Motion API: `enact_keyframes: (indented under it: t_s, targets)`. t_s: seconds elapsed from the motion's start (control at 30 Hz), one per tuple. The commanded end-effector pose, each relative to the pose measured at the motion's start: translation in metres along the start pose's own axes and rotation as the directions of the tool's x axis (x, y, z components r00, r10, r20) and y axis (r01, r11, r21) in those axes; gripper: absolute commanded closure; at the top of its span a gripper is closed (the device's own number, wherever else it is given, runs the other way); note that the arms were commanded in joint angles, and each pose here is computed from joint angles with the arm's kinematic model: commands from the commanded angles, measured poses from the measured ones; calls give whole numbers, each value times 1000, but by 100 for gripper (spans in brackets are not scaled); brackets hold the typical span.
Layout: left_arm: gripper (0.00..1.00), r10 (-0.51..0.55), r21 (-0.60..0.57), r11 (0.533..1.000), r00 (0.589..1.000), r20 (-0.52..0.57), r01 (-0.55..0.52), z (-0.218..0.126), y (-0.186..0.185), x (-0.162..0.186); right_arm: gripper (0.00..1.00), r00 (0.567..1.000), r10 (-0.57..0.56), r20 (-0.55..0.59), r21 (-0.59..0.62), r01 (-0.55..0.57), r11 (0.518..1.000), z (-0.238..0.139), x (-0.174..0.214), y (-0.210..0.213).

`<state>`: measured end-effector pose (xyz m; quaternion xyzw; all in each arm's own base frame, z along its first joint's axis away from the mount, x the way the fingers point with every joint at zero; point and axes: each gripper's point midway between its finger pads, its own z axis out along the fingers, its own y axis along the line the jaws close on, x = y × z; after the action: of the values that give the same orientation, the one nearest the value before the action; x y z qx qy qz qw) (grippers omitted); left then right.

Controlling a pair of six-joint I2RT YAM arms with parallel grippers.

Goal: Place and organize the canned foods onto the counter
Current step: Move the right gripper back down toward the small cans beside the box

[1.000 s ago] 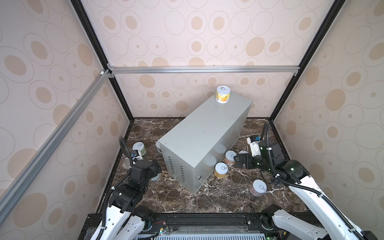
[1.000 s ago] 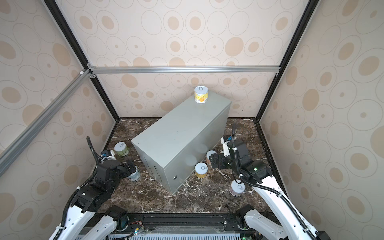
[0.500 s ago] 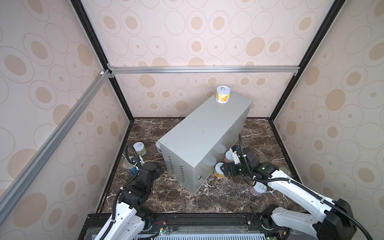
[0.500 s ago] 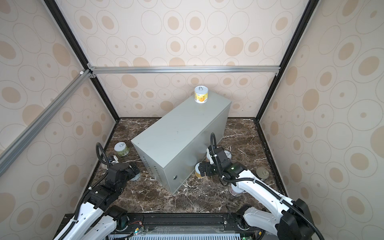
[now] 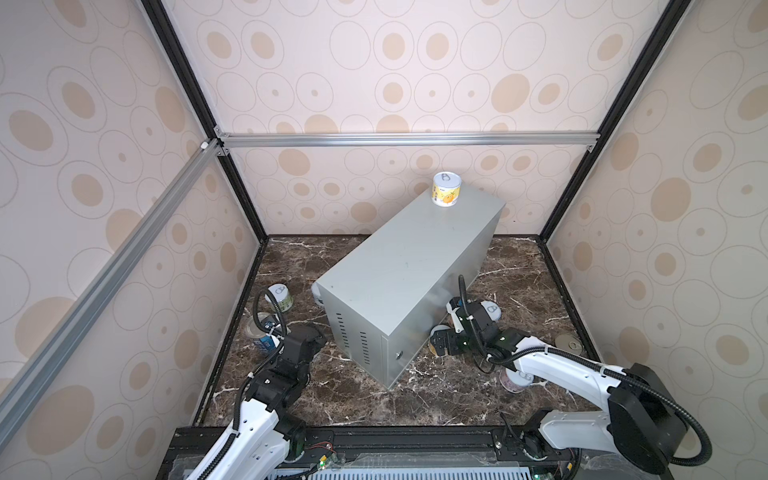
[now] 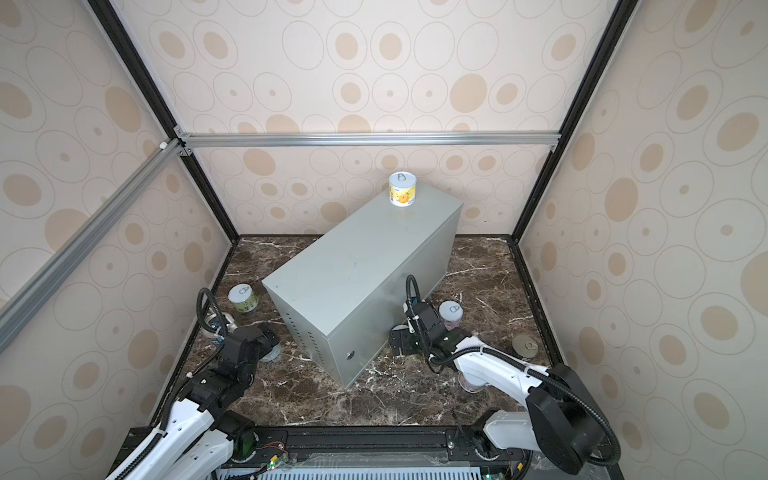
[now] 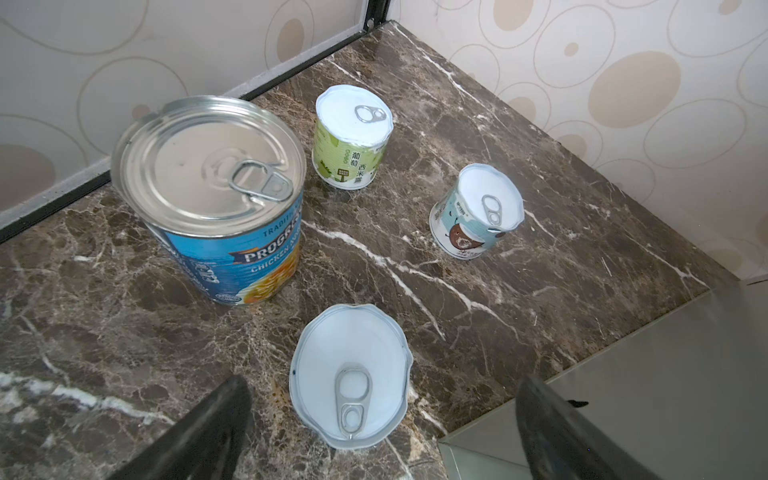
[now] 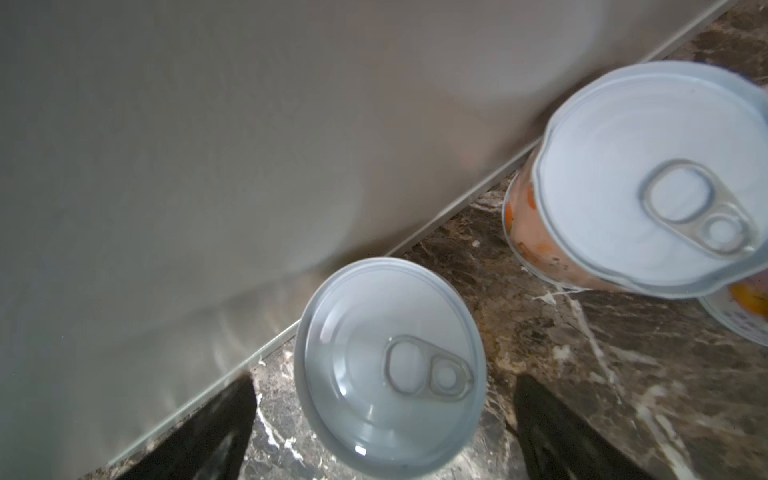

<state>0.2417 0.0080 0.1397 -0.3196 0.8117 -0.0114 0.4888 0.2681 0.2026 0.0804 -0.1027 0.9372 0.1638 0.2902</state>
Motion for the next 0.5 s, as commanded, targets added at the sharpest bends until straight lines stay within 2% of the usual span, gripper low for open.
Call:
enact_keyframes:
  t_s: [0.0, 0.17, 0.47]
  targets:
    - [0, -52, 2, 999, 996, 76, 52, -2, 2, -13, 1, 999, 18, 43, 38, -20, 999, 10, 0, -6]
    - [1, -66, 8, 998, 992, 111, 65, -2, 4, -17, 3, 992, 65, 106, 44, -70, 997, 22, 0, -13]
    - [1, -66, 21, 998, 992, 109, 64, 2, 0, -14, 8, 986, 76, 148, 120, -94, 988, 25, -3, -26]
